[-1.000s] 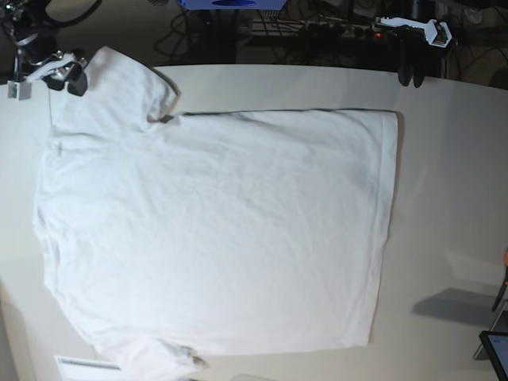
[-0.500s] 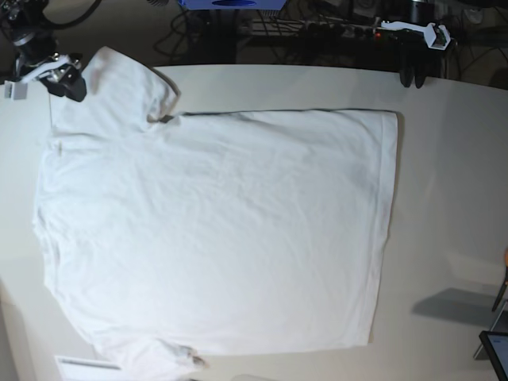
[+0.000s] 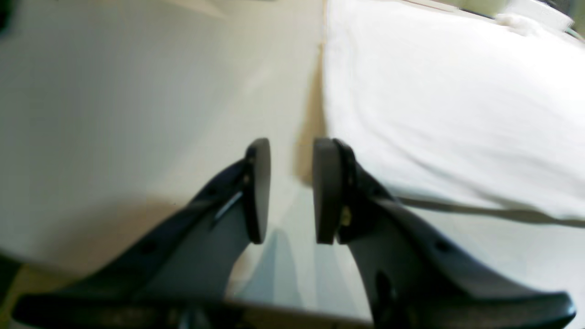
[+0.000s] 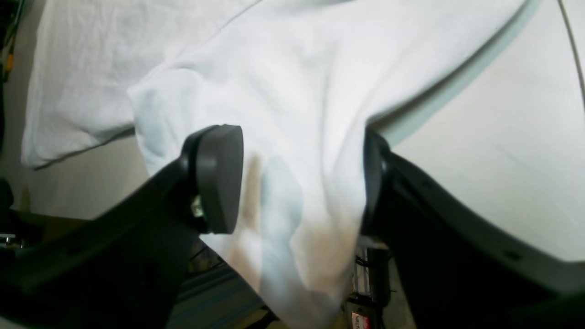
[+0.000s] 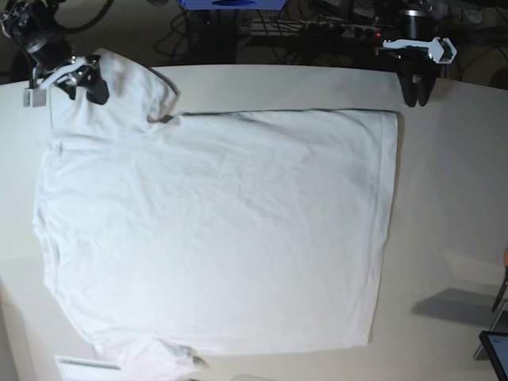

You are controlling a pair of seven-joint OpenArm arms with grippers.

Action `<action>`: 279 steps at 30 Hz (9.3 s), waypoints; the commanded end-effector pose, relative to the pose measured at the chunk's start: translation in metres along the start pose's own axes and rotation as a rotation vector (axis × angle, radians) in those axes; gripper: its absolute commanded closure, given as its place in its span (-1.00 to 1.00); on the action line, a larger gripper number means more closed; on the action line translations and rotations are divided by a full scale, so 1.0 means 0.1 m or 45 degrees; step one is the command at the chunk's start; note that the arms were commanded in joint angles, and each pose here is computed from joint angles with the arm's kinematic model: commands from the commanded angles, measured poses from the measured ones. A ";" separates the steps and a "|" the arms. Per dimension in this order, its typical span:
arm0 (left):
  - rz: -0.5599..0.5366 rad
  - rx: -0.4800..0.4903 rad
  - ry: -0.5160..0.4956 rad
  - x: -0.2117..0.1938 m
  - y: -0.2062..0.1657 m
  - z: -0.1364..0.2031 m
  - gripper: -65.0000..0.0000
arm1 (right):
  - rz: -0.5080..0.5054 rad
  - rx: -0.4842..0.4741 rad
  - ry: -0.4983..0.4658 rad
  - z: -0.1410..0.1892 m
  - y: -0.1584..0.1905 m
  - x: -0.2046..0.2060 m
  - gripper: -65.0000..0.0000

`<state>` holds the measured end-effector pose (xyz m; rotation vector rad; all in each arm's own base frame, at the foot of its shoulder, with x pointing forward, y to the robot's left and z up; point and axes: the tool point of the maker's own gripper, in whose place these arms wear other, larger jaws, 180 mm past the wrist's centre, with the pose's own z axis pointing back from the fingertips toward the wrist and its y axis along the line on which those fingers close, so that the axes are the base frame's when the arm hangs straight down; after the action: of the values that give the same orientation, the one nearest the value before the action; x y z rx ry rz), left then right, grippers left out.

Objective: Fold the T-shirt properly
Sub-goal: 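Move the left gripper to the shirt's hem corner and grasp it, then lift the shirt edge with both grippers and pull it across the shirt, then carry the held edge with both grippers over the shirt body and lower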

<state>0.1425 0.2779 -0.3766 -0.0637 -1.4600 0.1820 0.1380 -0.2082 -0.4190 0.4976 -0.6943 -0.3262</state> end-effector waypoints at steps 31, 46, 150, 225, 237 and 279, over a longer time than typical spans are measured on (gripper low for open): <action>0.424 0.103 0.152 -0.08 -0.27 -0.16 0.10 | 0.025 -0.139 0.317 0.10 -0.25 -0.46 0.99; 0.534 0.155 0.269 -0.24 -0.27 -0.16 0.11 | 0.027 -0.139 0.314 0.10 -0.26 -0.45 0.99; 0.978 0.306 0.905 -0.50 -0.15 -0.38 0.13 | 0.025 -0.137 0.309 0.09 -0.25 -0.45 0.99; 0.324 0.463 0.470 0.63 0.27 -0.70 1.00 | 0.721 -0.265 0.152 -0.10 -0.04 1.49 0.99; 0.456 0.450 0.429 0.54 0.28 -1.08 1.00 | 0.707 -0.224 0.152 -0.26 -0.05 1.59 0.99; 0.410 0.449 0.428 0.21 0.07 -1.94 1.00 | 0.710 -0.131 0.088 -0.42 0.04 1.55 -0.13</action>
<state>0.3279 0.2959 -0.3929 -0.0482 -1.0051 0.6597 0.2715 -0.2547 -0.3777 0.2162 -0.6648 0.1649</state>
